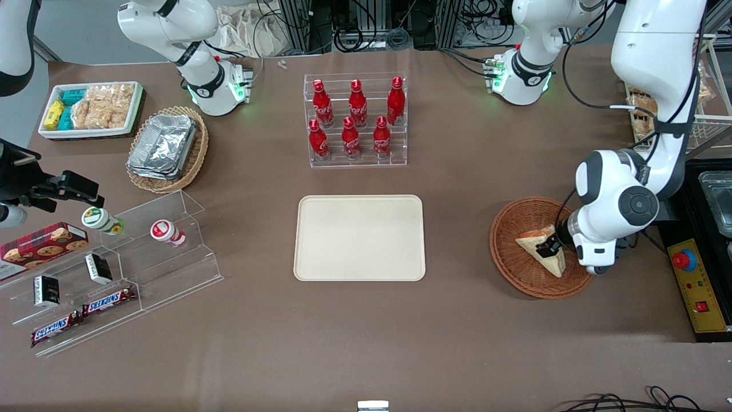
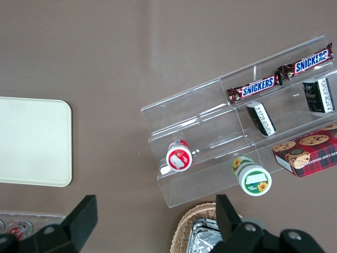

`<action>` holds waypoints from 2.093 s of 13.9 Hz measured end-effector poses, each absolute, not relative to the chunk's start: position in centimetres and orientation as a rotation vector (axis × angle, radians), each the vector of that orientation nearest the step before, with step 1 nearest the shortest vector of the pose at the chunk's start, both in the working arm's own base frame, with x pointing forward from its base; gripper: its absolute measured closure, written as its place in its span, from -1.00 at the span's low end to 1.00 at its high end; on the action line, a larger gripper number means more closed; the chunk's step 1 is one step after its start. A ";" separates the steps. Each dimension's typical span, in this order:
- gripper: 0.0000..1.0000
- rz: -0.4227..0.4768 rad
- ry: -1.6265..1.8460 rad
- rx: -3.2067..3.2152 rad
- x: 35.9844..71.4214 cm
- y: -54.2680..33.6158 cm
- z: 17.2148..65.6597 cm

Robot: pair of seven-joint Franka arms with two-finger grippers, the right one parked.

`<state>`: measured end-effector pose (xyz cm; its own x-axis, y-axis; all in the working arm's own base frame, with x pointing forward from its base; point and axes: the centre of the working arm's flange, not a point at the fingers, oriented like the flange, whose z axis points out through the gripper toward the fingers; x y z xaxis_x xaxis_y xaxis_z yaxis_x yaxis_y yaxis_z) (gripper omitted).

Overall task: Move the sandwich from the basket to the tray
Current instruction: 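Close the left gripper on the wrapped sandwich, then lift the sandwich up out of the basket with the left gripper, then carry the sandwich over the cream tray and lower it onto the tray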

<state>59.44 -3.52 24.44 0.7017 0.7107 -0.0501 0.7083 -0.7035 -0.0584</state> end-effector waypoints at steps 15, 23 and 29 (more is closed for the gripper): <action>0.61 0.116 -1.362 -2.773 66.2 -5.9 41.6; 0.61 0.176 -0.785 -3.044 63.4 -19.2 53.1; 0.61 0.206 -0.326 -3.130 60.8 -34.2 40.2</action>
